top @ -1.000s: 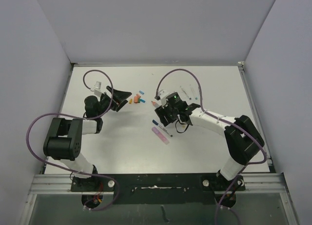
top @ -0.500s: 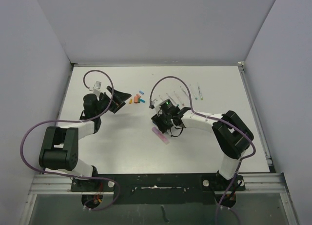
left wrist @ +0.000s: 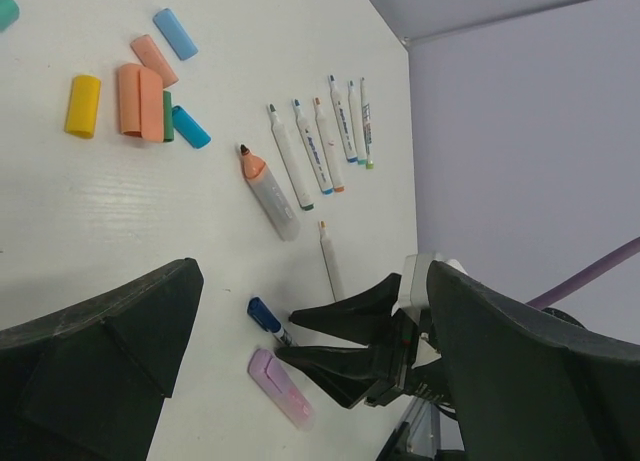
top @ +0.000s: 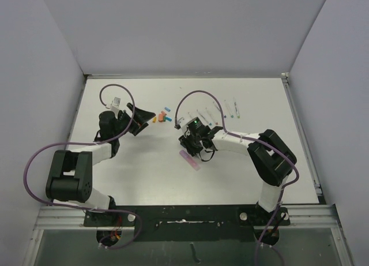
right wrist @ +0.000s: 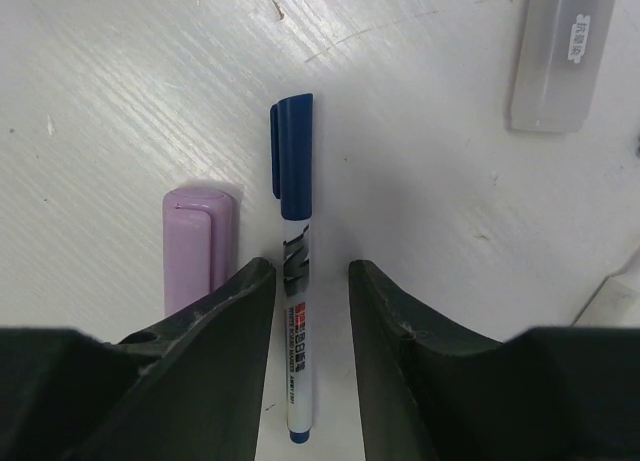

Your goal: Open the pen caps

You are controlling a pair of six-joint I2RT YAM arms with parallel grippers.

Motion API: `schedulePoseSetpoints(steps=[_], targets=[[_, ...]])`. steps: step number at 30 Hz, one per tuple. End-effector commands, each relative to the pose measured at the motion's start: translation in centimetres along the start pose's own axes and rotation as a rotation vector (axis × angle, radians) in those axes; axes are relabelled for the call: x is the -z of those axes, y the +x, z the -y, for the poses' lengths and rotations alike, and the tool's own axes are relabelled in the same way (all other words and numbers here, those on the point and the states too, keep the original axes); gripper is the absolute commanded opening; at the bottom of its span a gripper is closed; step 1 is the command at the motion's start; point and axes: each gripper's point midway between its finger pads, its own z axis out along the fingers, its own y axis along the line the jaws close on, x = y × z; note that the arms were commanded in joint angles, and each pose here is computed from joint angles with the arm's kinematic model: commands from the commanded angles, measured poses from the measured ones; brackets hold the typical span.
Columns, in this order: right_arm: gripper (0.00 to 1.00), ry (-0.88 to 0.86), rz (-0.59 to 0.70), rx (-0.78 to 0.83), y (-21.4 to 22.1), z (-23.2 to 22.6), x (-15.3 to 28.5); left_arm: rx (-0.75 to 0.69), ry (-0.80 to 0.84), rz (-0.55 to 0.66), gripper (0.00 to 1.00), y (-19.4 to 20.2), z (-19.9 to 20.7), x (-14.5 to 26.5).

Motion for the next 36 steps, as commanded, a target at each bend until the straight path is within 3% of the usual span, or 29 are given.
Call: schedulePoseSetpoints(steps=[1,7,13,24,36], targets=[[0.33,-0.028,-0.005,0.013,-0.4,-0.6,-0.4,-0.088,0.075,0.063,0.98,-2.2,3.8,0.3],[0.14,-0.043,-0.034,0.017,0.4,-0.9,-0.8,-0.1,0.051,0.063,0.98,-2.3,3.7,0.3],[0.05,0.013,0.008,0.043,-1.4,0.4,0.1,-0.105,0.013,0.042,0.98,-1.2,3.7,-0.3],[0.01,0.008,0.278,0.025,-9.7,1.2,5.0,-0.127,-0.012,-0.065,0.98,4.0,4.7,-2.9],[0.01,-0.084,0.419,0.011,-13.1,-0.4,7.8,-0.143,-0.003,-0.103,0.97,5.9,4.8,-4.4]])
